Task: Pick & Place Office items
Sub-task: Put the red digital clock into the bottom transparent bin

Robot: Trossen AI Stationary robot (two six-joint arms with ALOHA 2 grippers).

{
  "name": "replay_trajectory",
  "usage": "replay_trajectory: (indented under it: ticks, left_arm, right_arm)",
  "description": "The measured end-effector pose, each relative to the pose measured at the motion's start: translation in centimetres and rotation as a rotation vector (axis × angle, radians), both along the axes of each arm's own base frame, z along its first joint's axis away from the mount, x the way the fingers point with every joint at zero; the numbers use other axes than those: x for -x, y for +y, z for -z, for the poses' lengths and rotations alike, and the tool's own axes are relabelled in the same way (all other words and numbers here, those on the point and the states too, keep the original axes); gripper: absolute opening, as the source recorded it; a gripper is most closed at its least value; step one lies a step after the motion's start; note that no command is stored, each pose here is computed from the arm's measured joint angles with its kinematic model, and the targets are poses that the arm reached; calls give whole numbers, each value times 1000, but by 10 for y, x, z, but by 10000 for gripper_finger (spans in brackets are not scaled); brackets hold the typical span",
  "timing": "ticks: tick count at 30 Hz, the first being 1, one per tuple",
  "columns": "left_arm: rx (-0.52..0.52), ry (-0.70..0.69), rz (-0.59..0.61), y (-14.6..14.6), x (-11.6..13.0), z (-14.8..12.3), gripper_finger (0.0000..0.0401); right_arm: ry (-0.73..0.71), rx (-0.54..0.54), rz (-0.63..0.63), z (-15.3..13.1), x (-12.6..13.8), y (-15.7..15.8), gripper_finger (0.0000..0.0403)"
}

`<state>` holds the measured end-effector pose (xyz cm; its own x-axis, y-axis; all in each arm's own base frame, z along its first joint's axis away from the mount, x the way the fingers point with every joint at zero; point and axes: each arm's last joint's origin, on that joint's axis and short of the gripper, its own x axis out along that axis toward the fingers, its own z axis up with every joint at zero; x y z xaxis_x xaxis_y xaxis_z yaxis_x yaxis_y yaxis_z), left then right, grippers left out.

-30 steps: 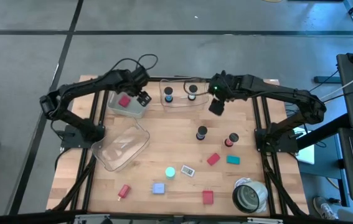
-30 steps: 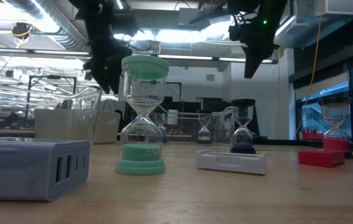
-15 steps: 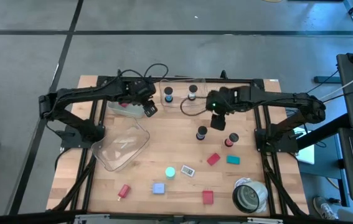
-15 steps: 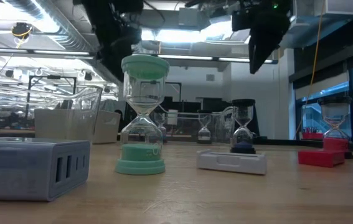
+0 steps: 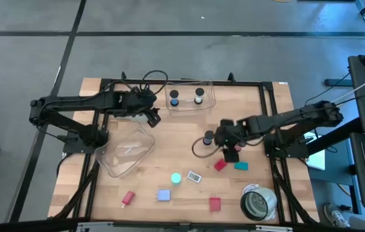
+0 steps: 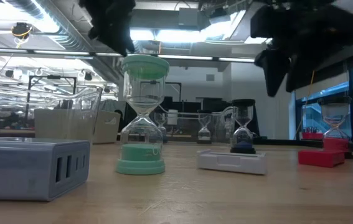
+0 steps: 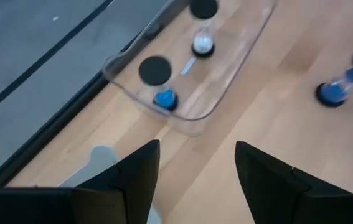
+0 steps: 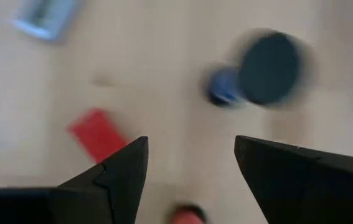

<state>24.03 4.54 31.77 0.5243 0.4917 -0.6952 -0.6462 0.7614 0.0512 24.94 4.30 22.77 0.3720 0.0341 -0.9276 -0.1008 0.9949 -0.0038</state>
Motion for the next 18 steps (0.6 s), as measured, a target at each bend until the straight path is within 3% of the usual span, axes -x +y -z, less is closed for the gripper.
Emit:
replay_trajectory:
  ticks: [3,10,18]
  left_arm:
    - [0,-48,26,-8,-4,-3,205]
    - [-3,-121,89,-23,-13,-7,205]
    - [-26,-116,109,-31,-13,-7,205]
  right_arm:
    - [-39,-65,-84,16,0,10,242]
    - [-100,-80,-135,41,5,22,242]
    - [-65,-85,-234,55,6,31,242]
